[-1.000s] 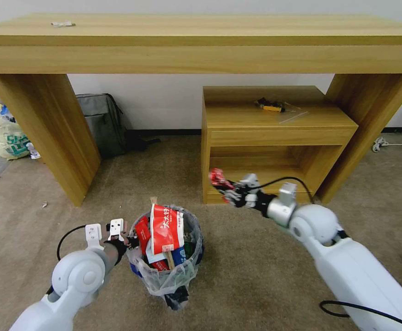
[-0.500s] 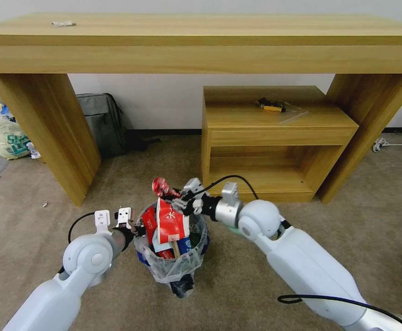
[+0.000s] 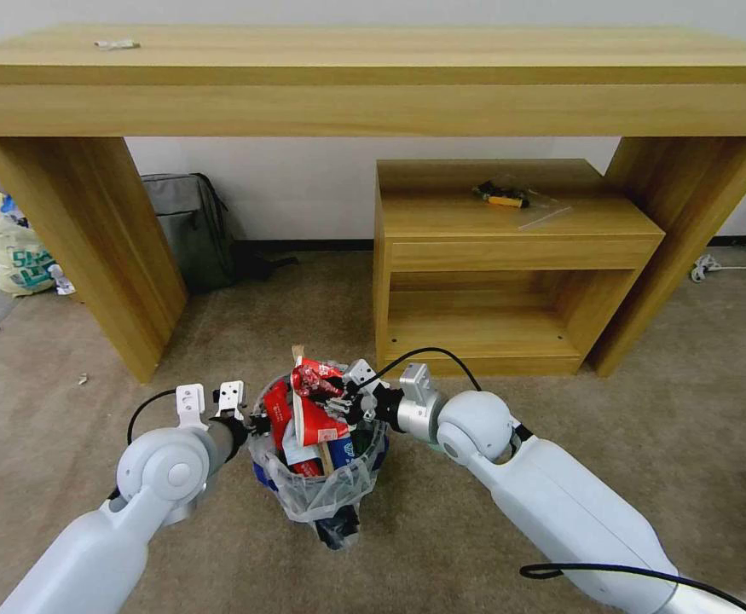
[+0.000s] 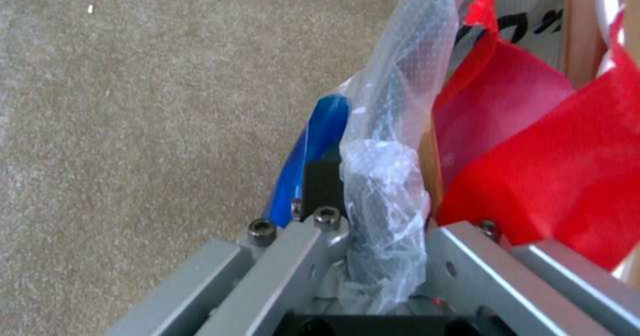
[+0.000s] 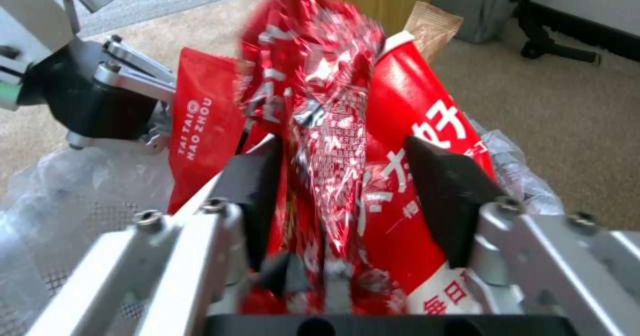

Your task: Pick up the trash bin and place the garbage on the floor into it.

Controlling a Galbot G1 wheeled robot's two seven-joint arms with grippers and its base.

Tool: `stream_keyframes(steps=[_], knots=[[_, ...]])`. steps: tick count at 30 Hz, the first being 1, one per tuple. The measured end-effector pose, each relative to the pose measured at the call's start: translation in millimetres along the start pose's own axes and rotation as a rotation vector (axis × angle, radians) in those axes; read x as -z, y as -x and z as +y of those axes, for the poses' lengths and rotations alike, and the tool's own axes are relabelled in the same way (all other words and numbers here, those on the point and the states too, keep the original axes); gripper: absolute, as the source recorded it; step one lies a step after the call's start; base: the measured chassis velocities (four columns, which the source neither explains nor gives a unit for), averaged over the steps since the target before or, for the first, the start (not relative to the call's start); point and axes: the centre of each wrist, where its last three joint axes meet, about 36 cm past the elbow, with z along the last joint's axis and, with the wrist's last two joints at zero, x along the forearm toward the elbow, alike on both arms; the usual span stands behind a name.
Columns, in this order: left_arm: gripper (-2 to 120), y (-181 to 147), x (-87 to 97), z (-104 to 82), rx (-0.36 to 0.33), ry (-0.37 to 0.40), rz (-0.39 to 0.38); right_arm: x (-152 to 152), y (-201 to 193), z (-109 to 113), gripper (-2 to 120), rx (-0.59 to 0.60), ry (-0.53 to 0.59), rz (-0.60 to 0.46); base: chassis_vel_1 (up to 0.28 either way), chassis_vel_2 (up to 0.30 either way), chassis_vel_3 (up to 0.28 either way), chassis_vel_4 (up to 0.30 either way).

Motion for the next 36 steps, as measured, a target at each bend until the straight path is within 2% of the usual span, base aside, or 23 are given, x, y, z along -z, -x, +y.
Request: stream_keyframes(steps=[4, 5, 12, 20, 29, 31, 36], knots=[[0, -1, 0.8, 0.0, 0.000, -0.001, -0.003, 1, -3, 1, 76, -0.007, 0.001, -0.009, 0.000, 0.000, 0.000, 0.000], [0, -1, 0.8, 0.0, 0.000, -0.001, -0.003, 1, -3, 1, 76, -0.007, 0.001, -0.009, 0.000, 0.000, 0.000, 0.000], [0, -3, 0.7, 0.5, 0.005, -0.007, 0.001, 5, -7, 4, 99, -0.012, 0.002, -0.030, 0.000, 0.000, 0.000, 0.000], [0, -5, 0.3, 2.7, 0.013, -0.012, 0.004, 7, -13, 4, 100, -0.026, 0.007, -0.050, 0.000, 0.000, 0.000, 0.000], [0, -8, -1.5, 7.8, 0.030, -0.023, 0.007, 19, -41, -3, 100, -0.103, 0.022, -0.121, 0.000, 0.000, 0.000, 0.000], [0, -11, -6.0, 12.9, 0.046, -0.027, 0.009, 17, -64, -10, 100, -0.186, 0.022, -0.165, 0.000, 0.000, 0.000, 0.000], [0, -15, -7.1, 19.1, 0.063, -0.033, 0.004, 7, -84, -26, 100, -0.304, 0.028, -0.200, 0.000, 0.000, 0.000, 0.000]])
